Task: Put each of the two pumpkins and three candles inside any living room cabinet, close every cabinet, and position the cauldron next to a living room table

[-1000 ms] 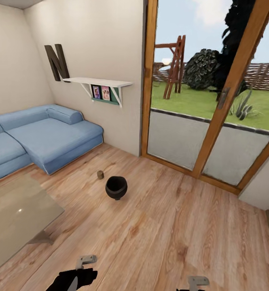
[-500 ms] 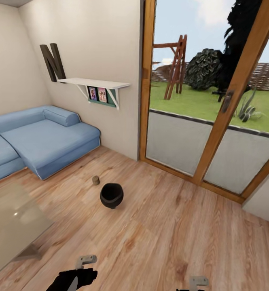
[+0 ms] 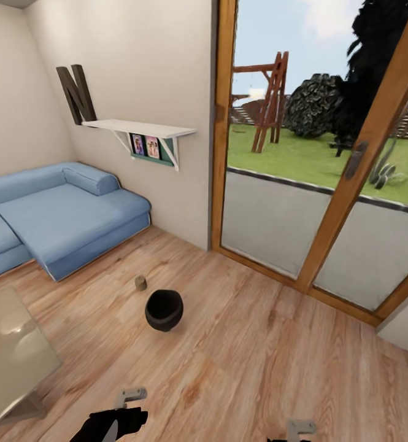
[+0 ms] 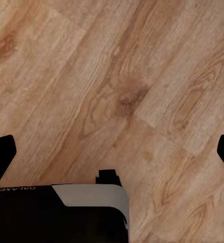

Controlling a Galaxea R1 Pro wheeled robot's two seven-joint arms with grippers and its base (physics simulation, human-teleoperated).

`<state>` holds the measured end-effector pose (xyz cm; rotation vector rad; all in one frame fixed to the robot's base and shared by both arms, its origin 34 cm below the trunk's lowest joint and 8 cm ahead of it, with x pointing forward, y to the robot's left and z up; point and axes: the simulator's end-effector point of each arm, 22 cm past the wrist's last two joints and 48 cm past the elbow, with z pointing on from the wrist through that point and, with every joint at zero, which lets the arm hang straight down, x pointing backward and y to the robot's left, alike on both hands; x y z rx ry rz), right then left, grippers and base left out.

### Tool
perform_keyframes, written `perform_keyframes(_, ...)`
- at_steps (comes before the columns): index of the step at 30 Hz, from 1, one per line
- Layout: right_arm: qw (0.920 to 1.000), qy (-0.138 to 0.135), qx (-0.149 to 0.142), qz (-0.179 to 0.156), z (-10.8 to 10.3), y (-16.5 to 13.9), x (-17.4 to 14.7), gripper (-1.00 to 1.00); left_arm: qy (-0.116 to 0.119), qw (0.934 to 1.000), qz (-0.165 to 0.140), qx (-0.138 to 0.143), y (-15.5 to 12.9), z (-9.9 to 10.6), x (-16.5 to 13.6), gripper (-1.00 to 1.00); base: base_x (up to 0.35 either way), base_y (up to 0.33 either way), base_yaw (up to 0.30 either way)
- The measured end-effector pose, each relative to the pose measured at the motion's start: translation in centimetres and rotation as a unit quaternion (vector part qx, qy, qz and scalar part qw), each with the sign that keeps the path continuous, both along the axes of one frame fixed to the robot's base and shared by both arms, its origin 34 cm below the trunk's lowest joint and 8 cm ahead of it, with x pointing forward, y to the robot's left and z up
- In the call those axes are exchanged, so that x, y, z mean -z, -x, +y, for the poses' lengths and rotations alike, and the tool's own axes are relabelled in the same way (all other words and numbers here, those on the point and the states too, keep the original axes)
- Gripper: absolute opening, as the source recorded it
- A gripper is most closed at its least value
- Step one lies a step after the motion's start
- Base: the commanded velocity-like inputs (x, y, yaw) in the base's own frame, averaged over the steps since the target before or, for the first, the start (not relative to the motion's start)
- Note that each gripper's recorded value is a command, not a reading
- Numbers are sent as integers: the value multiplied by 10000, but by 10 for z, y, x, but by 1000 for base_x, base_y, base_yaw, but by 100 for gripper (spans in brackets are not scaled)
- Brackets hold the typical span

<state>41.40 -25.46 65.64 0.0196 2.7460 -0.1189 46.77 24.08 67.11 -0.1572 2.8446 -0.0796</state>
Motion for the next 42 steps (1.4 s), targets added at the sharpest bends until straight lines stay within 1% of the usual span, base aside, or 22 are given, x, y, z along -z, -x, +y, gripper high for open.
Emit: perform_keyframes(42,10000,-3,-1,2,0,0,0,100,0,10000,0,0,0,0,0,100,322,-1,7)
